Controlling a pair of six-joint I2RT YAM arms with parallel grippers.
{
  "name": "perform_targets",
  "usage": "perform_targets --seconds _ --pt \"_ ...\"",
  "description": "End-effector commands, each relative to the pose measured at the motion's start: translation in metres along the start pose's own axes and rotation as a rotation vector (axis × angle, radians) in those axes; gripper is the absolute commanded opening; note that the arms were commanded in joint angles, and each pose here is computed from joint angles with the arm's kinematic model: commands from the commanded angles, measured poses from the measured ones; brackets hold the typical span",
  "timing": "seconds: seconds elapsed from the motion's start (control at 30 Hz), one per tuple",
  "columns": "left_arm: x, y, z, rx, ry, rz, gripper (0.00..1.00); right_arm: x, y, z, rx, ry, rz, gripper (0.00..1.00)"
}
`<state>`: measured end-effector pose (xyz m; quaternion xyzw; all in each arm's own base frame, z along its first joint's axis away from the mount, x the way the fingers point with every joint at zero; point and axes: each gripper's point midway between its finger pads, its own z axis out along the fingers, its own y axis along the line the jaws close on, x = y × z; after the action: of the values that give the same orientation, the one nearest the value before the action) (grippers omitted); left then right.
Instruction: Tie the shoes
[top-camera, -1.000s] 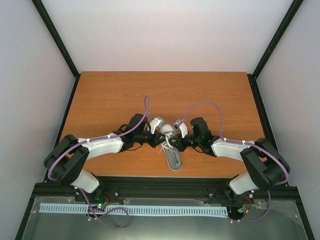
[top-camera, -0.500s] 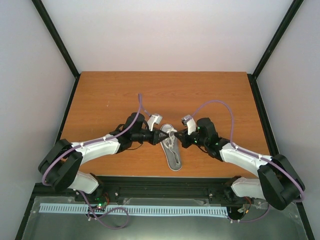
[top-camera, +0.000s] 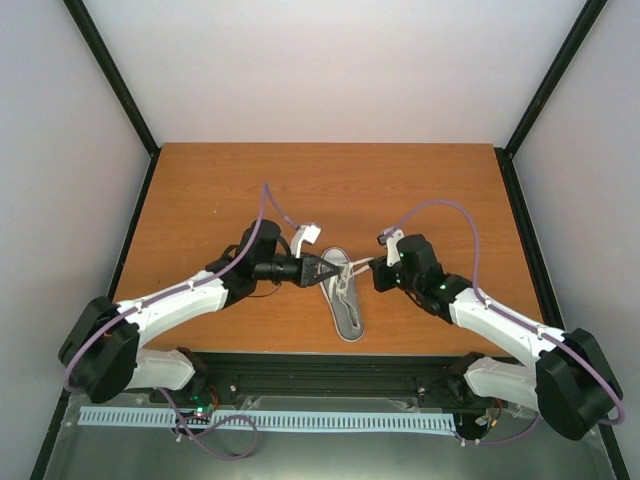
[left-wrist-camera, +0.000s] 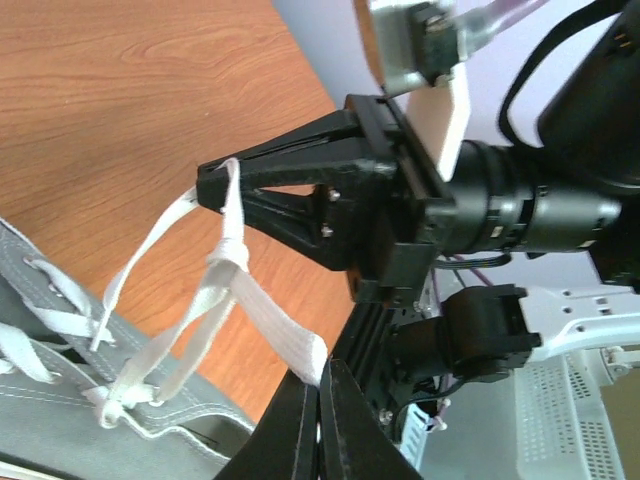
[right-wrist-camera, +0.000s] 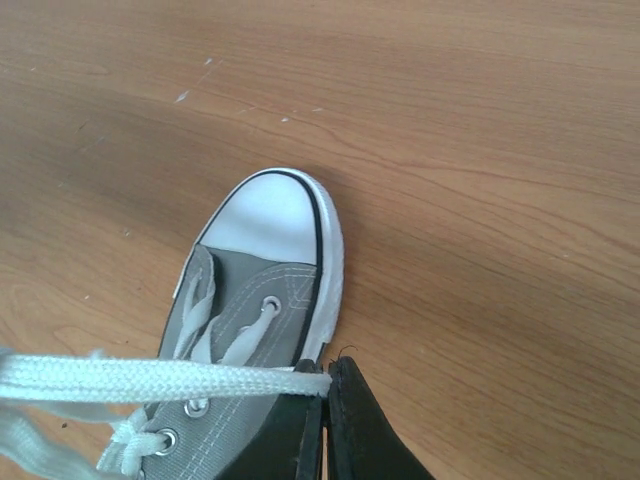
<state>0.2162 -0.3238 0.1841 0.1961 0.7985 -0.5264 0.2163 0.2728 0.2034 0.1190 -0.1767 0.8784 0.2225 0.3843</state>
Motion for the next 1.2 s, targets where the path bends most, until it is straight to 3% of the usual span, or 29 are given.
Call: perform_targets --seconds 0.0,0.33,0.8,1.17 --pt "-0.007 -0.029 -0.014 0.033 0.002 -0.021 0.01 -0.006 -0.012 -0.012 0.090 -0.014 0.031 0.03" --pt "0.022 0.046 -0.071 -0.463 -0.065 -0.033 0.01 -0.005 -0.033 -0.036 0.225 -0.022 0.045 0.03" --pt "0.078 0.116 -0.107 -0.676 -0.187 -0.235 0.01 0.036 -0.073 -0.051 0.447 0.043 0.263 0.03" --pt "0.087 0.146 -0.111 -0.750 -0.166 -0.290 0.01 0.055 -0.097 -0.059 0.531 0.041 0.385 0.03"
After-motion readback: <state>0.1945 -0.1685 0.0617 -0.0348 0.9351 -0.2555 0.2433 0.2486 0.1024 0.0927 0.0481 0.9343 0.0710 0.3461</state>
